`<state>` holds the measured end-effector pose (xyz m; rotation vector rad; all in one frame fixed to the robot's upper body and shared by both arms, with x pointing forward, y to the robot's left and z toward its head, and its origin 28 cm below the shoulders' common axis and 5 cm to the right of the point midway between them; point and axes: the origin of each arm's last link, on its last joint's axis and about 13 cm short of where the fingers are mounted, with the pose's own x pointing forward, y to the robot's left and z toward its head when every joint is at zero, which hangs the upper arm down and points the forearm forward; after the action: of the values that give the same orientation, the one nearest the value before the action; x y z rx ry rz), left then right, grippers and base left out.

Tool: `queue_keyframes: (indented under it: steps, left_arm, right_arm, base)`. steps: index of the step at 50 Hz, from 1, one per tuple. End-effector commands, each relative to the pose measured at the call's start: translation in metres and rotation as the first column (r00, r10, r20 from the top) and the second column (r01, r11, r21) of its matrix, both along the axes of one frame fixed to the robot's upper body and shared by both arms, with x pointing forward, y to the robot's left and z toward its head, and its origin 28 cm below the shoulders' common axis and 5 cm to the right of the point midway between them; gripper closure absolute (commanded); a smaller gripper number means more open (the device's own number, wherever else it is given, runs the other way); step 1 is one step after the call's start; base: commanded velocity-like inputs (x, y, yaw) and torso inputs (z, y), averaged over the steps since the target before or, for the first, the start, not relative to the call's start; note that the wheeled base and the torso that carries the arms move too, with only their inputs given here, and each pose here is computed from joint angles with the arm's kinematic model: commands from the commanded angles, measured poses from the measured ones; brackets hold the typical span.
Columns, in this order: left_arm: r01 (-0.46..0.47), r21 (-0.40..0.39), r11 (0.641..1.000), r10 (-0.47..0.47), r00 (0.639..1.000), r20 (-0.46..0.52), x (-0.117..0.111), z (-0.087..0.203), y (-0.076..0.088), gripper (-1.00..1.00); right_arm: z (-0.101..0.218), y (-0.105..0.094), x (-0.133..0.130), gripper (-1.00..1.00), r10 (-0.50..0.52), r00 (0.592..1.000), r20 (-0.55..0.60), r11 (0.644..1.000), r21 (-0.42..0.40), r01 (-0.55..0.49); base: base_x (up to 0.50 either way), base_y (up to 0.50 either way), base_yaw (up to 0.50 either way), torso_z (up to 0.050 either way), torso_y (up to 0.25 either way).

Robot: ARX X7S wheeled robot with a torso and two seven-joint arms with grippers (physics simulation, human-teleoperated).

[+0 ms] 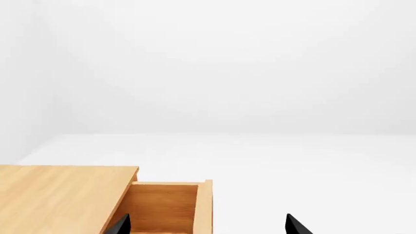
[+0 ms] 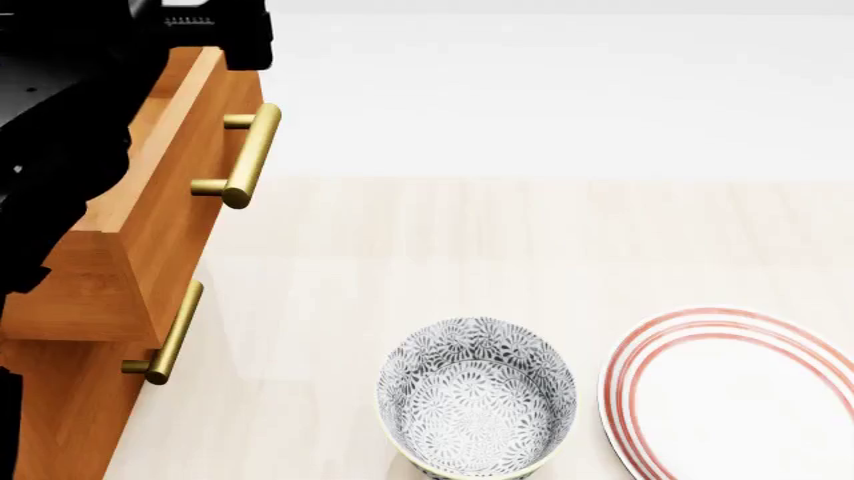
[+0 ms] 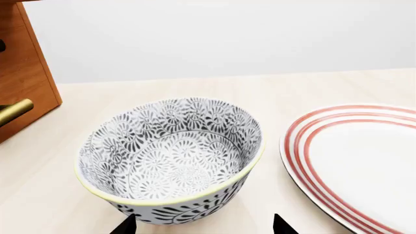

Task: Open the top drawer of the cabinet.

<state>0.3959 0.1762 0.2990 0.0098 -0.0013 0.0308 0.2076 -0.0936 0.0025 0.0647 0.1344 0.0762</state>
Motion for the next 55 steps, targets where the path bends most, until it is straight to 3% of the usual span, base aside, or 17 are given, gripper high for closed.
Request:
queue_keyframes:
  steps: [1, 7, 22, 55]
  left_arm:
    - [-0.008, -0.082, 0.997, 0.002, 0.998, -0.07, 0.002, 0.007, -0.005, -1.0]
    - [0.013, -0.197, 0.98, -0.041, 0.99, -0.138, 0.003, 0.01, -0.006, -1.0]
    - [0.013, -0.286, 0.958, -0.072, 0.977, -0.198, 0.002, 0.017, -0.009, -1.0]
    - [-0.062, -0.391, 0.918, -0.065, 0.95, -0.305, 0.006, 0.025, -0.007, -1.0]
  right_arm:
    - [0.002, 0.001, 0.002, -1.0, 0.006, 1.0, 0.017, 1.0, 0.006, -0.007]
    - [0.002, 0.001, 0.001, -1.0, 0.006, 1.0, 0.017, 1.0, 0.006, -0.006]
    - [0.002, 0.0, 0.003, -1.0, 0.0, 1.0, 0.021, 1.0, 0.008, 0.0]
    - [0.002, 0.001, 0.002, -1.0, 0.005, 1.0, 0.016, 1.0, 0.01, -0.005]
  base:
    - [0.0, 0.0, 0.0, 0.0, 0.0]
    - [0.0, 0.0, 0.0, 0.0, 0.0]
    - [0.0, 0.0, 0.0, 0.0, 0.0]
    - [0.0, 0.0, 0.0, 0.0, 0.0]
